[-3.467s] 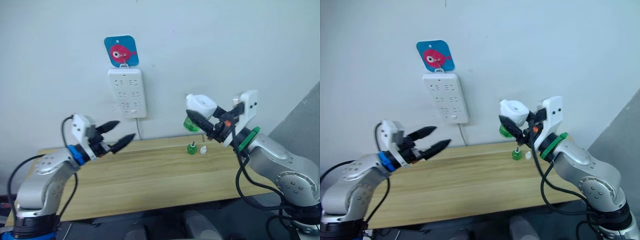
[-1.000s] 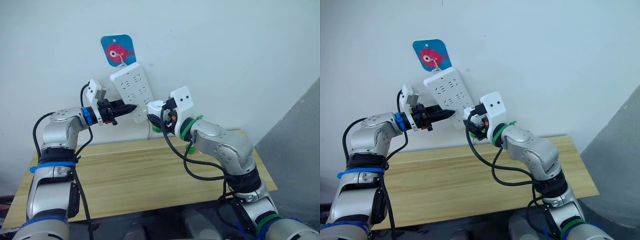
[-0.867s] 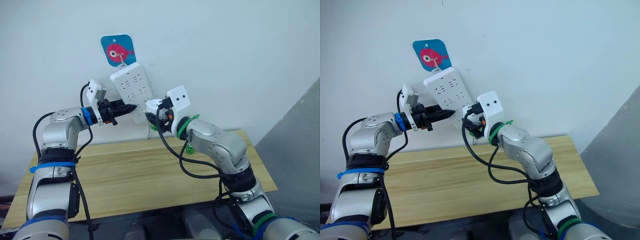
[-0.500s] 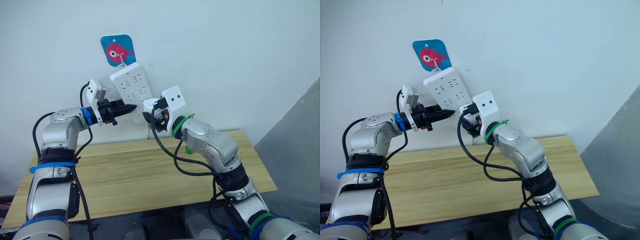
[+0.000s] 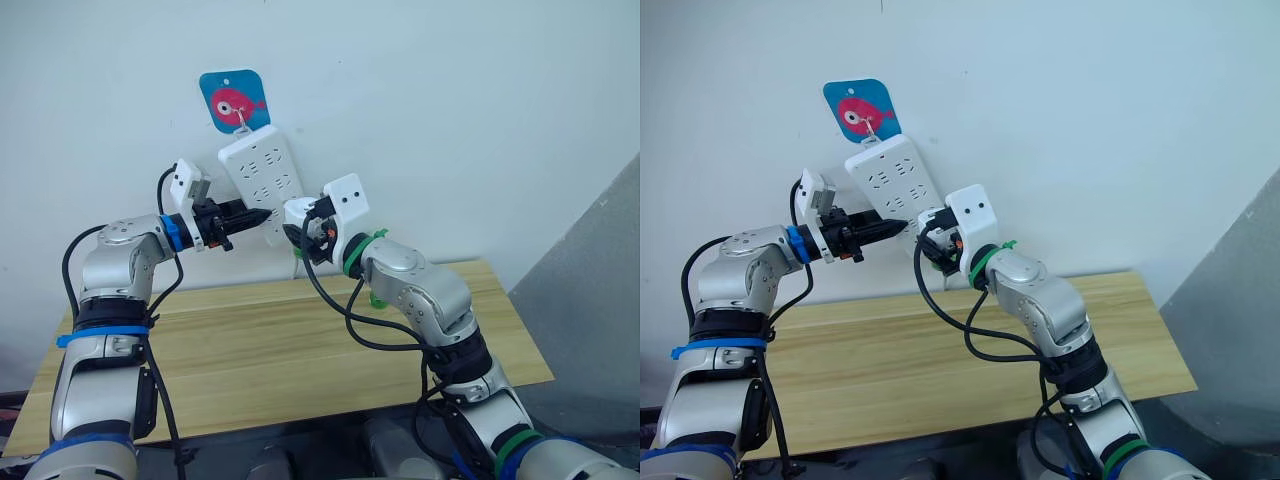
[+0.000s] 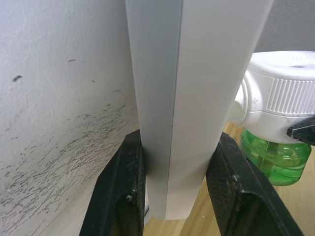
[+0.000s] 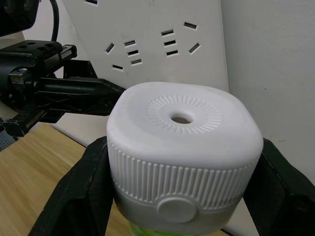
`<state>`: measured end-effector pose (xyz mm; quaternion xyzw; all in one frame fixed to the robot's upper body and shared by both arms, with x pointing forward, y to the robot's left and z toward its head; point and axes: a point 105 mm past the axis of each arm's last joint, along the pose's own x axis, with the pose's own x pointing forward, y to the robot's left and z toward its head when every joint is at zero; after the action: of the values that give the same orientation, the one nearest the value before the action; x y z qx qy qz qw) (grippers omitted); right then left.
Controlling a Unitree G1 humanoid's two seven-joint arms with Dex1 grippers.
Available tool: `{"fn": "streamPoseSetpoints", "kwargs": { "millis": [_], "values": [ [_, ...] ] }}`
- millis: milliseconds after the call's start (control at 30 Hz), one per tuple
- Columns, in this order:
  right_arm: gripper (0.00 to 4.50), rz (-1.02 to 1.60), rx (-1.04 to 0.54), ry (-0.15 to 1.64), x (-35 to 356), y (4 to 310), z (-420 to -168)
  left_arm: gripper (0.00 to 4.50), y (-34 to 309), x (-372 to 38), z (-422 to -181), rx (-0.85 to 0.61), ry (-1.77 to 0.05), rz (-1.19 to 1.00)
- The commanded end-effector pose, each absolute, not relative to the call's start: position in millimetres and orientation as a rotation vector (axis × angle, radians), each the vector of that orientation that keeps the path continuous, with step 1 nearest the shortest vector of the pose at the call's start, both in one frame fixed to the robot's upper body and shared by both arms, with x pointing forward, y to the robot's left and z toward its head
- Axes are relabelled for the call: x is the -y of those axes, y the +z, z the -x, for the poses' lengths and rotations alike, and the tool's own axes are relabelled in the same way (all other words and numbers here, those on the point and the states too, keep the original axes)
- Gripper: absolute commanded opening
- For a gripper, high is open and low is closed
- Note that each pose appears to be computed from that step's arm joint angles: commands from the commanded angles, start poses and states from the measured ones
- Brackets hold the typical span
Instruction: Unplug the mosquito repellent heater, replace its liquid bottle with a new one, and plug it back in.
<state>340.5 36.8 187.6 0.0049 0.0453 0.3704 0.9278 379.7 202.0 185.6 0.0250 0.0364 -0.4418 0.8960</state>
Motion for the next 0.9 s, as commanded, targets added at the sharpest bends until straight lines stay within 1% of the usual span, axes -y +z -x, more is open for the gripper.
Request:
{"fn": "streamPoseSetpoints", "kwargs": {
  "millis": [33, 267, 433, 633, 900],
  "values": [
    [3.11, -0.025, -0.040, 0.754, -34.5, 198.3, -340.6, 1.30, 201.0, -199.3, -375.4, -0.025, -0.943, -0.076],
    [3.11, -0.084, -0.048, 0.761, -32.6, 198.8, -338.9, 1.30, 201.3, -200.3, -374.1, -0.031, -0.943, -0.080],
    [3.11, -0.137, -0.034, 0.766, -35.1, 205.0, -339.6, 1.30, 201.3, -199.6, -373.5, -0.034, -0.947, -0.080],
    [3.11, -0.133, -0.032, 0.781, -39.6, 205.5, -339.3, 1.30, 201.7, -198.2, -373.5, -0.035, -0.950, -0.077],
    [3.11, -0.086, -0.045, 0.796, -42.5, 199.0, -336.5, 1.30, 202.0, -198.0, -373.6, -0.037, -0.948, -0.076]
  ]
}}
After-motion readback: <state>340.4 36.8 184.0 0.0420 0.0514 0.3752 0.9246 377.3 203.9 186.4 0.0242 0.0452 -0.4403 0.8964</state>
